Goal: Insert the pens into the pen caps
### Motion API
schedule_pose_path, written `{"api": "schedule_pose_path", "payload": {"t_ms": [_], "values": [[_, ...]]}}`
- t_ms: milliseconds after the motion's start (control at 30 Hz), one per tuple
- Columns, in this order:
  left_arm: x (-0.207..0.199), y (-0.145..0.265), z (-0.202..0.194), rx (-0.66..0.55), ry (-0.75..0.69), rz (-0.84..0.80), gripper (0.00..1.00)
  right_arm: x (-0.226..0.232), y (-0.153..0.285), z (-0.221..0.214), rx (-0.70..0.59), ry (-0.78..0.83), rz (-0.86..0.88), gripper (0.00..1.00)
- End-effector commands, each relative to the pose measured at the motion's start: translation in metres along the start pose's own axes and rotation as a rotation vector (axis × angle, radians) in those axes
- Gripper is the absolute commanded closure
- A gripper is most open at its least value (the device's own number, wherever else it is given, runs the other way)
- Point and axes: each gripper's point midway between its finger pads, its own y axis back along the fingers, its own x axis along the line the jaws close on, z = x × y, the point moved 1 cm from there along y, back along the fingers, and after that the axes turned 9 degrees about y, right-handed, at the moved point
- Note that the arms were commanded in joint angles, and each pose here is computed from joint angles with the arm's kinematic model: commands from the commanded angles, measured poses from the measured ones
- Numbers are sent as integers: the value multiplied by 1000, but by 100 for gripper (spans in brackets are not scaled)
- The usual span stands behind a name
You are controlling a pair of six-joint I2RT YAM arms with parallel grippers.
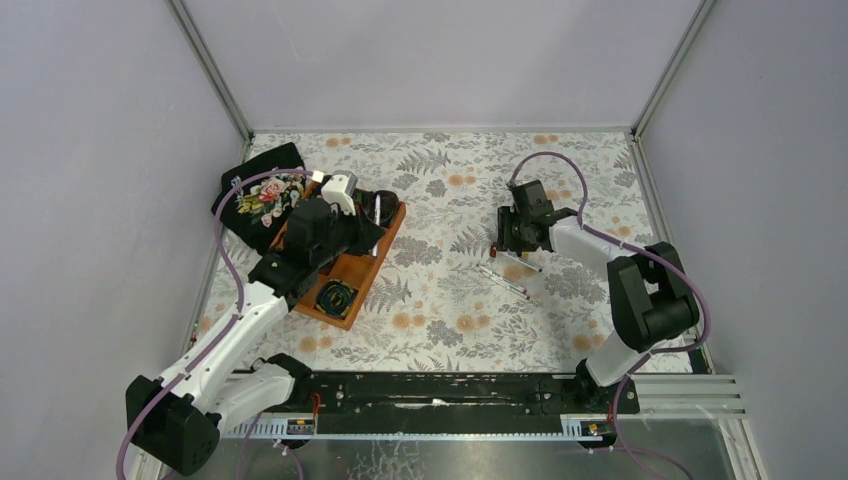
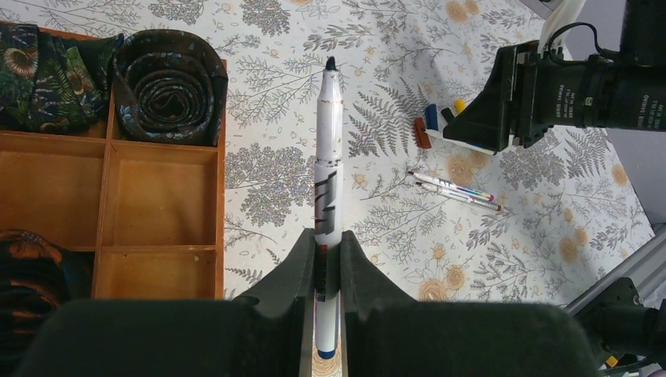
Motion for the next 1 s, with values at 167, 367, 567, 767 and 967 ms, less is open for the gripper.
{"api": "schedule_pose_path", "payload": {"t_ms": [167,367,567,767,967], "values": [[1,0,0,-9,-28,-12,100,-1,-16,15,-17,68,19,46],[1,-1,-1,-3,-26,-12,100,11,-13,-2,28,57,101,47],[-3,-1,0,-9,-32,-36,100,10,-3,-1,8,72,103,51],[-1,0,0,-12,-31,-27,100,1,-3,24,-43,47,22,57],[1,2,3,-27,-33,-9,100,-13,-22,30,-31,3,-82,70]]}}
